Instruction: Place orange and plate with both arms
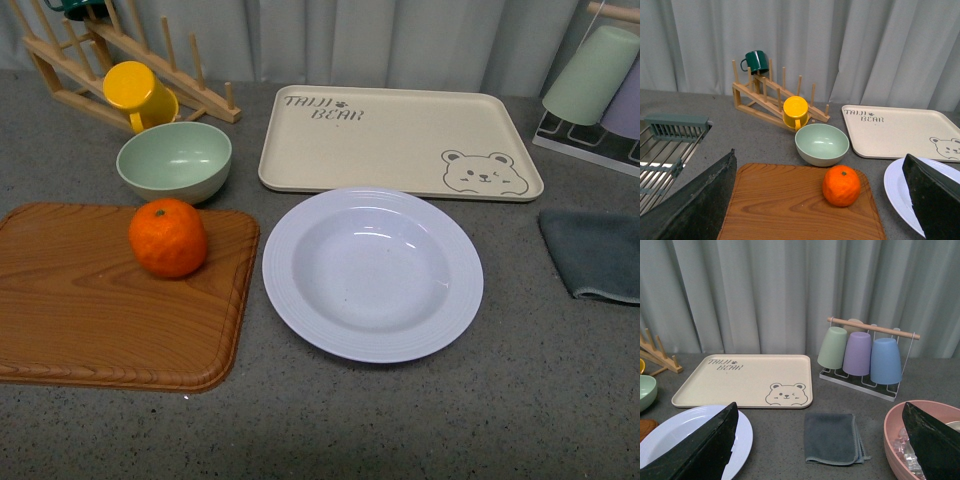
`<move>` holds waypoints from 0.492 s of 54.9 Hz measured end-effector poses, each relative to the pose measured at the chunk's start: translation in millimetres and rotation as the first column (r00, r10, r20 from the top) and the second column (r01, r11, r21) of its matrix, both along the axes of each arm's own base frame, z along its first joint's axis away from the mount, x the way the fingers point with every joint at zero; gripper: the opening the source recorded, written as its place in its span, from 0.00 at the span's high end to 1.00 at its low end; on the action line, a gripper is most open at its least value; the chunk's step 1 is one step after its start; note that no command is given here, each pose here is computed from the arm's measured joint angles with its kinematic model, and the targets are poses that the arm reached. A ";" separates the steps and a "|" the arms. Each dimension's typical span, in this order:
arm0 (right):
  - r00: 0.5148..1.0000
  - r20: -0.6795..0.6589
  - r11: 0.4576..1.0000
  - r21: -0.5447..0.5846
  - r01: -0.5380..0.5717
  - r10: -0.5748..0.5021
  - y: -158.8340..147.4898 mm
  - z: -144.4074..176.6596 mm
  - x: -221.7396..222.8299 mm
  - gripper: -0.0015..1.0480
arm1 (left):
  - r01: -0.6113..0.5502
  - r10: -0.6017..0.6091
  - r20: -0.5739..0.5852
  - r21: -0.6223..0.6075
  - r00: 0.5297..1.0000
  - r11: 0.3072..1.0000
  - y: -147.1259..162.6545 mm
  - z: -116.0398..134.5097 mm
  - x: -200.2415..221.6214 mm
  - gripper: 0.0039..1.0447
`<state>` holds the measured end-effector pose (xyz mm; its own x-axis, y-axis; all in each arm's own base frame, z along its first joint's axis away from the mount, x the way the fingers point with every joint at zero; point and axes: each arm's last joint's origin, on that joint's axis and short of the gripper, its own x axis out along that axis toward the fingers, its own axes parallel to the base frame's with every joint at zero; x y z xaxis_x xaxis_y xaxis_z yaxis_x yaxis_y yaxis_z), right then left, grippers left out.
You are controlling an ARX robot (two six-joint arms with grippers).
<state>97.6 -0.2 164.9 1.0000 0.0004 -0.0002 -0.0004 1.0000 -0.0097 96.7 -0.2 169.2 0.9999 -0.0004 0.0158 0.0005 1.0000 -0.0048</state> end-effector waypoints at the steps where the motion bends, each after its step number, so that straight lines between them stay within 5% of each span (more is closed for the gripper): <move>1: 1.000 0.000 1.000 0.000 0.000 0.000 0.0 0.0 0.0 0.09 | 0.000 0.000 0.000 0.000 1.000 1.000 0.0 0.0 0.0 0.06; 27: 1.000 0.000 1.000 0.000 0.000 0.000 0.0 0.0 0.0 0.09 | 0.000 0.000 0.000 0.000 1.000 1.000 0.0 0.0 0.0 0.06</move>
<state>97.6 -0.2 164.9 1.0000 0.0004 -0.0006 -0.0004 1.0000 -0.0097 96.7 -0.2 169.2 0.9999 0.0000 0.0158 0.0001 1.0000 -0.0048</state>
